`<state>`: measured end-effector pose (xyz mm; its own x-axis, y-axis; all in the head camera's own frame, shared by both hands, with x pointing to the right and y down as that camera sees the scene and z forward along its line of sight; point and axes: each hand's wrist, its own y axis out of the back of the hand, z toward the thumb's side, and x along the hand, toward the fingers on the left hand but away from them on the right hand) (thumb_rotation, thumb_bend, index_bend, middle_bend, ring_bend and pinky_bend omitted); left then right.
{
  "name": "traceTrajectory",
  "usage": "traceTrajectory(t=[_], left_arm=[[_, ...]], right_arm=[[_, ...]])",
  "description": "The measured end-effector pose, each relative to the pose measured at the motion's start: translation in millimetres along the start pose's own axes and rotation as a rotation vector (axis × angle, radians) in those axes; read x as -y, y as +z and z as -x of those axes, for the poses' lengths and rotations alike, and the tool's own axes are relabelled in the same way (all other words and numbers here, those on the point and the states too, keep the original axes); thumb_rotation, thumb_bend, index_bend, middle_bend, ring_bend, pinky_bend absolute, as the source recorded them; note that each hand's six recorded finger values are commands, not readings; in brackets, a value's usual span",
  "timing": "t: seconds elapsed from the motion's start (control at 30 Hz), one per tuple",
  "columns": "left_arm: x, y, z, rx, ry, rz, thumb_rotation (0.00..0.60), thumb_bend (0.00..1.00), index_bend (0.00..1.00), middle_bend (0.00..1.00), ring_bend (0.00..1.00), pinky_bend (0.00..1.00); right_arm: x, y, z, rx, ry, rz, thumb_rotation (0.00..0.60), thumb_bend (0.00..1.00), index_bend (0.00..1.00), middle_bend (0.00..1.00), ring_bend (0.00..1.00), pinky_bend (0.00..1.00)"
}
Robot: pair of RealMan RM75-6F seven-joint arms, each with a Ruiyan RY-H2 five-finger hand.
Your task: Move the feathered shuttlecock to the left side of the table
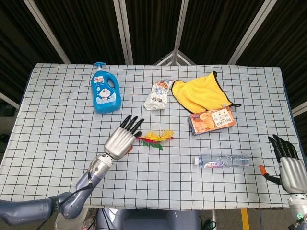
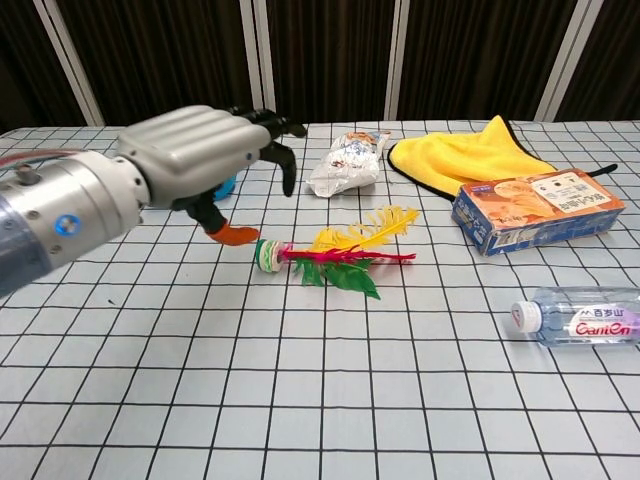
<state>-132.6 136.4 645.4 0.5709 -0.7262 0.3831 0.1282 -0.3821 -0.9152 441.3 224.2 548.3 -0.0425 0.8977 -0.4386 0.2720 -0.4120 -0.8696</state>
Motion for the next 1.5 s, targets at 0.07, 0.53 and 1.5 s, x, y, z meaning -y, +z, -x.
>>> traceTrajectory(t=[0.07, 0.53, 1.5], left_arm=[[6, 12, -10, -0.003, -0.01, -0.001, 0.6, 0.4, 0.37, 0.04, 0.0, 0.0], [34, 60, -55, -0.071, -0.024, -0.054, 0.6, 0.4, 0.49, 0.08, 0.0, 0.0], [50, 63, -63, -0.136, -0.036, -0.047, 0.6, 0.59, 0.55, 0.09, 0.0, 0.0]], right_arm=[[-1, 0, 0, 0.002, -0.001, 0.007, 0.6, 0.39, 0.0, 0.0, 0.0, 0.0], [-7, -3, -1, 0.014, -0.013, 0.055, 0.6, 0.39, 0.0, 0.0, 0.0, 0.0], [-11, -4, -4, 0.023, -0.024, 0.072, 0.6, 0.39, 0.0, 0.0, 0.0, 0.0]])
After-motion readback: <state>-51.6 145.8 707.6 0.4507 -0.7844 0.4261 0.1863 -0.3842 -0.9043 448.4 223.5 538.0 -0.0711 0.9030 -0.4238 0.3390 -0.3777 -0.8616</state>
